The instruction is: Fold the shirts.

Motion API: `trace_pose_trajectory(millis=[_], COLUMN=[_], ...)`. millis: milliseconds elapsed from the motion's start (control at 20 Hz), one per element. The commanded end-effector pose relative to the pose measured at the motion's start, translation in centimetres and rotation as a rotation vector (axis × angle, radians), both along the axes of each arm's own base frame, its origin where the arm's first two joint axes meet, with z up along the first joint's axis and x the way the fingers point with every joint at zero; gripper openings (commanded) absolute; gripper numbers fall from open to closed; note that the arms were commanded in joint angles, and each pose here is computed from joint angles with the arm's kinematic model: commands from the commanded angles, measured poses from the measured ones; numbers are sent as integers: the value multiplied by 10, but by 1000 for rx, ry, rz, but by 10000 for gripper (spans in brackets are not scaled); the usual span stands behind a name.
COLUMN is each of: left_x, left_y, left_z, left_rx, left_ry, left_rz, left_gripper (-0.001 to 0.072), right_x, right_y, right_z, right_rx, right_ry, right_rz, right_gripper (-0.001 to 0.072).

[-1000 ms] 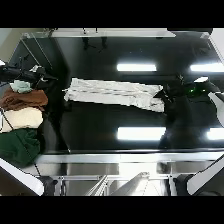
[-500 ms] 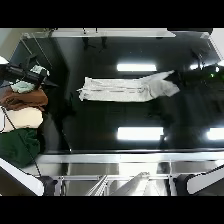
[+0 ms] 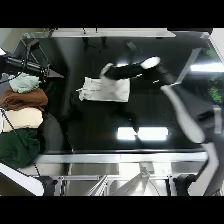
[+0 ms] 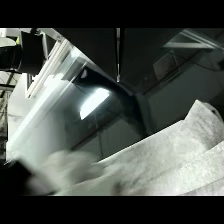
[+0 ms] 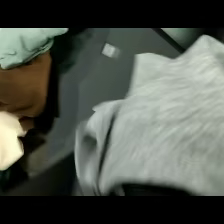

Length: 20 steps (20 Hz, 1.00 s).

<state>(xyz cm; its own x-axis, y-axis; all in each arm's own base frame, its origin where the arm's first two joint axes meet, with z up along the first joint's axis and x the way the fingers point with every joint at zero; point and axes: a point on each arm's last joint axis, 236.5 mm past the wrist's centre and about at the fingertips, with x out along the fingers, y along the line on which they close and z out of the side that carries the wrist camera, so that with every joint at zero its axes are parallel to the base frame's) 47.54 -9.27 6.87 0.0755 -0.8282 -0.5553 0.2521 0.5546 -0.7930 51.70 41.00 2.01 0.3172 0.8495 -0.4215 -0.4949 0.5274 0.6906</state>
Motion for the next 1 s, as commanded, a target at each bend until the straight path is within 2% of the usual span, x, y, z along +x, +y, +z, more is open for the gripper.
trace_pose_trajectory(millis=[0,50,100,150,250,450,550,650,700,750,800,950], left_x=[-4,-7,-7,-6,-5,-12,-22,-24,-23,-23,-24,-28], left_y=[-10,-14,-14,-14,-13,-9,-7,-5,-5,-6,-9,-17], left_z=[8,8,8,8,8,8,9,11,11,11,11,11], left_rx=[-20,-21,-21,-20,-19,-21,-26,-26,-26,-26,-26,-27], left_ry=[-12,-8,-9,-13,-21,-14,6,2,2,1,1,7], left_rz=[-27,-41,-43,-42,-40,-68,-103,-106,-104,-104,-111,-138], left_gripper=[18,18,18,18,18,18,17,17,17,18,18,18], right_x=[-27,-32,-34,-36,-40,-35,-49,-39,-28,-16,-6,19], right_y=[106,110,104,92,44,-104,-164,-196,-202,-202,-200,-178], right_z=[-31,-21,-4,12,32,4,-12,-34,-44,-55,-66,-95], right_rx=[25,43,51,42,-25,-298,-328,-306,-281,-256,-237,-150], right_ry=[-78,-74,-85,-96,-57,242,379,429,435,433,431,438], right_rz=[63,80,104,145,223,138,122,11,-42,-88,-122,-207], right_gripper=[540,537,420,214,20,15,16,21,89,420,710,705])
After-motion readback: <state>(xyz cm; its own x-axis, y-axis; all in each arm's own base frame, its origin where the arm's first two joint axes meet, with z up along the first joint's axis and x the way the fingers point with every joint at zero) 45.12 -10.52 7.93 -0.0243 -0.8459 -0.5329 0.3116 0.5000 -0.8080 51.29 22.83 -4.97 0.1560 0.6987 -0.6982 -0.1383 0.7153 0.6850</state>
